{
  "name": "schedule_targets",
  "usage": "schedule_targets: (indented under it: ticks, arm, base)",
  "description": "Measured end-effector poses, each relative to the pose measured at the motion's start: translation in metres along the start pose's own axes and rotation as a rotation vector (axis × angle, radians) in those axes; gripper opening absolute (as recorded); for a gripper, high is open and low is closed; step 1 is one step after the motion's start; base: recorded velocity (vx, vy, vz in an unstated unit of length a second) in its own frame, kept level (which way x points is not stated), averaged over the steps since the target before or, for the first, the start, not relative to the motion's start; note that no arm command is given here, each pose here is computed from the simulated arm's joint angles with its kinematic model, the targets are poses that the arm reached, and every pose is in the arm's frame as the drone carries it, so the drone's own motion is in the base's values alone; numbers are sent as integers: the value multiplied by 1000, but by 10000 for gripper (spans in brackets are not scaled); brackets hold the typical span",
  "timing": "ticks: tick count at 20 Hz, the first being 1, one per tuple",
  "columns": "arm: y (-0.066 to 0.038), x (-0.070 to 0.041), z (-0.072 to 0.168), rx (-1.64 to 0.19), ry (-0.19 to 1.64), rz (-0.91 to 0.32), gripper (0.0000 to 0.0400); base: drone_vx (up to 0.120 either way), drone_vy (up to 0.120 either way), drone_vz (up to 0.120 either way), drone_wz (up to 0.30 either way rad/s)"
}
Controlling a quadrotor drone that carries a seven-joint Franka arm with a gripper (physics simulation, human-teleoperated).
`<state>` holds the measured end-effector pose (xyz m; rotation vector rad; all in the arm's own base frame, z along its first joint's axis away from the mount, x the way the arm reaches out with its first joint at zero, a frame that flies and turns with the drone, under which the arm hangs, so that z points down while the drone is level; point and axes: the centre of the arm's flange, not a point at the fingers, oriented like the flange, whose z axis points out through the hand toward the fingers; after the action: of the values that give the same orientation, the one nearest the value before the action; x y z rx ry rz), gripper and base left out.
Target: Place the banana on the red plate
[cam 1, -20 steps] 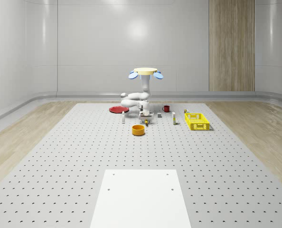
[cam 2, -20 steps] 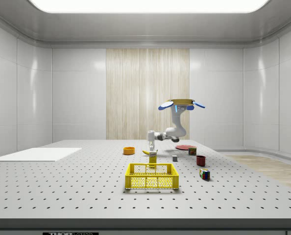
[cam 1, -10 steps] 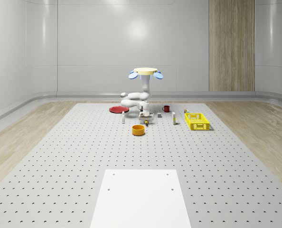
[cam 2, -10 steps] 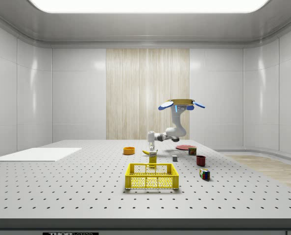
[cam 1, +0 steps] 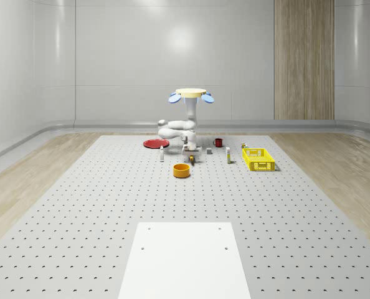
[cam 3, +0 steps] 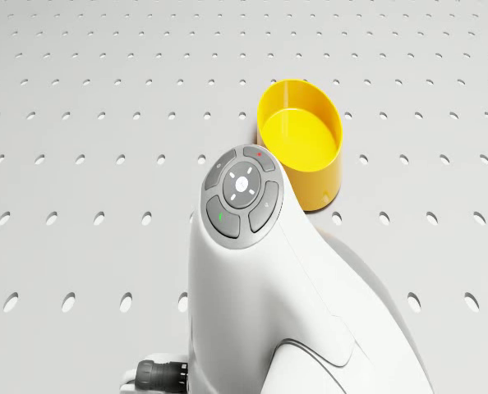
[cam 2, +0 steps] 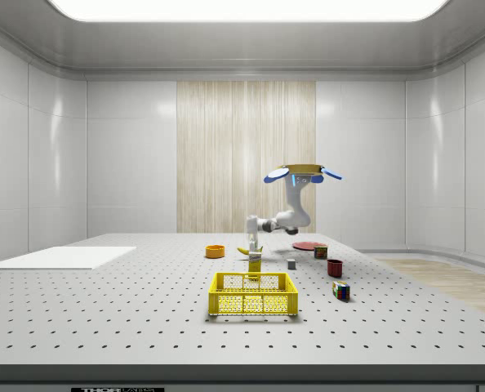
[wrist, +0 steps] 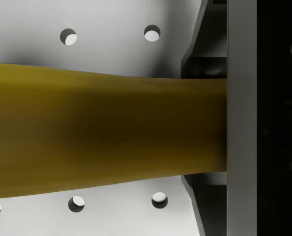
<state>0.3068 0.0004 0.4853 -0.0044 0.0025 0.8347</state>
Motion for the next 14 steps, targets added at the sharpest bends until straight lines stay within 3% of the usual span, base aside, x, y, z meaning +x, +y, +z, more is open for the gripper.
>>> schedule_targets:
  ticks: [14]
  arm:
    - [0,0,-18,0,1,16,200]
  base:
    - [0,0,120,0]
